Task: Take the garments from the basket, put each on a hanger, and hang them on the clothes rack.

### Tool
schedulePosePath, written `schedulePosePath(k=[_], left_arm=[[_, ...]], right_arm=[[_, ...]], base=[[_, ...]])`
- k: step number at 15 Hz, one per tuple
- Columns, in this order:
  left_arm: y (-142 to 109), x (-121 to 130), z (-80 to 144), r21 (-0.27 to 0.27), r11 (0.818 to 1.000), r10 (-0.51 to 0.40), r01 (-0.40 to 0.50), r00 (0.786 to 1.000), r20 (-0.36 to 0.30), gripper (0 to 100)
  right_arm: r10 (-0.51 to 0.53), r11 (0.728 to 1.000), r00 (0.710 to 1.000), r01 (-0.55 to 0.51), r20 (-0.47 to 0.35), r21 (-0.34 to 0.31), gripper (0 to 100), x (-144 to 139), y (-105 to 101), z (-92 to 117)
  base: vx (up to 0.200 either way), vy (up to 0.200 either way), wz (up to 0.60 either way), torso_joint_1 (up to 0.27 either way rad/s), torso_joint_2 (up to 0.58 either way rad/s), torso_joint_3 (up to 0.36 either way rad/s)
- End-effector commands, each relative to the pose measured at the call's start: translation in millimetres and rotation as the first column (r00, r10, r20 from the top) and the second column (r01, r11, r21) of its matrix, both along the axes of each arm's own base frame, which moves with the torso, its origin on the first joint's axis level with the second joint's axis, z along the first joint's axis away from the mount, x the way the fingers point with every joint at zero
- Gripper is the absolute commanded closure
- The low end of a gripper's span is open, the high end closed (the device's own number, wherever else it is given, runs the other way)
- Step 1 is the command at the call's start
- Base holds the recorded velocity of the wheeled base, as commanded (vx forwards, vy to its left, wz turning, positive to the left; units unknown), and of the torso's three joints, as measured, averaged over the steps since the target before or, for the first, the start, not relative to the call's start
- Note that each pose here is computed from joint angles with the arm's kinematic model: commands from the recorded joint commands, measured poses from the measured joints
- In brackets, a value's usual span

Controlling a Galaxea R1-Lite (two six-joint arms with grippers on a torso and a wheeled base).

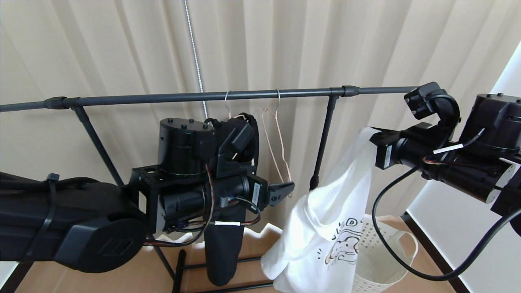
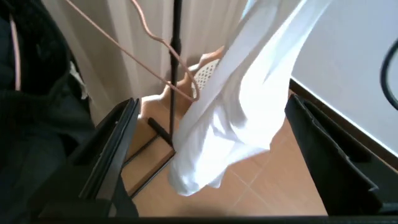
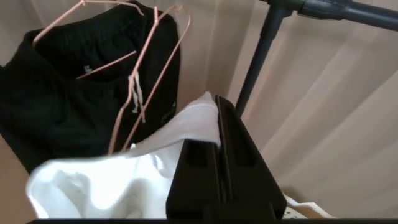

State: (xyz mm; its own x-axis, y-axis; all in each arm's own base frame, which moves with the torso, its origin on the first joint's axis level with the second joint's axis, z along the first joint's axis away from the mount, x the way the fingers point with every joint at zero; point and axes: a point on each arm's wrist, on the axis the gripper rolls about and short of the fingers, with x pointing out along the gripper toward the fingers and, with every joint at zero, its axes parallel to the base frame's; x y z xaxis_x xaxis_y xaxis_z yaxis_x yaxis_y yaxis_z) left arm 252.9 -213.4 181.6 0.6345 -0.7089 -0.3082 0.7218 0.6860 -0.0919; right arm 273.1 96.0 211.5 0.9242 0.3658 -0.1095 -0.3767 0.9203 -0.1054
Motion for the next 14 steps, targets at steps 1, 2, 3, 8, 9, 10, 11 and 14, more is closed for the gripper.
schedulePosePath(k=[1, 2, 3, 8, 9, 10, 11, 14], left_arm=[[16, 0, 6, -0.026, 1.0, -0.013, 0.013, 1.0, 0.002, 0], [20, 2, 9, -0.042, 0.999, -0.022, 0.022, 1.0, 0.0, 0], [19, 4, 10, -0.045, 0.999, -0.019, 0.019, 1.0, 0.003, 0], [-11, 22, 3, 0.024, 0.989, 0.148, -0.148, 0.989, 0.004, 0], [-24, 27, 9, 0.054, 0.984, 0.168, -0.167, 0.986, -0.001, 0], [-29, 28, 13, 0.063, 0.983, 0.173, -0.172, 0.985, -0.002, 0], [-50, 41, 14, 0.105, 0.976, 0.192, -0.19, 0.981, -0.017, 0], [-81, 82, 0, 0.132, 0.944, 0.302, -0.302, 0.953, 0.019, 0]], right_arm=[[-0.017, 1.0, 1.0, 0.017, 0.017, 0.0, 100, -4, -7, 7], [-0.019, 1.0, 1.0, 0.019, 0.012, -0.002, 100, -4, -8, 6], [-0.019, 1.0, 1.0, 0.019, 0.012, -0.002, 100, -4, -8, 6], [-0.035, 0.999, 0.999, 0.036, 0.032, -0.011, 100, -9, -10, 10], [-0.04, 0.999, 0.998, 0.041, 0.045, -0.023, 100, -12, -11, 12], [-0.037, 0.999, 0.998, 0.039, 0.052, -0.029, 100, -14, -11, 13], [-0.033, 0.997, 0.997, 0.037, 0.072, -0.06, 100, -16, -12, 15], [-0.028, 0.995, 0.995, 0.037, 0.096, -0.089, 100, -22, -13, 17]], base=[[0.0, 0.0, 0.0, 0.0, 0.0, 0.0], [0.0, 0.0, 0.0, 0.0, 0.0, 0.0], [0.0, 0.0, 0.0, 0.0, 0.0, 0.0], [0.0, 0.0, 0.0, 0.0, 0.0, 0.0], [0.0, 0.0, 0.0, 0.0, 0.0, 0.0], [0.0, 0.0, 0.0, 0.0, 0.0, 0.0], [0.0, 0.0, 0.0, 0.0, 0.0, 0.0], [0.0, 0.0, 0.0, 0.0, 0.0, 0.0]])
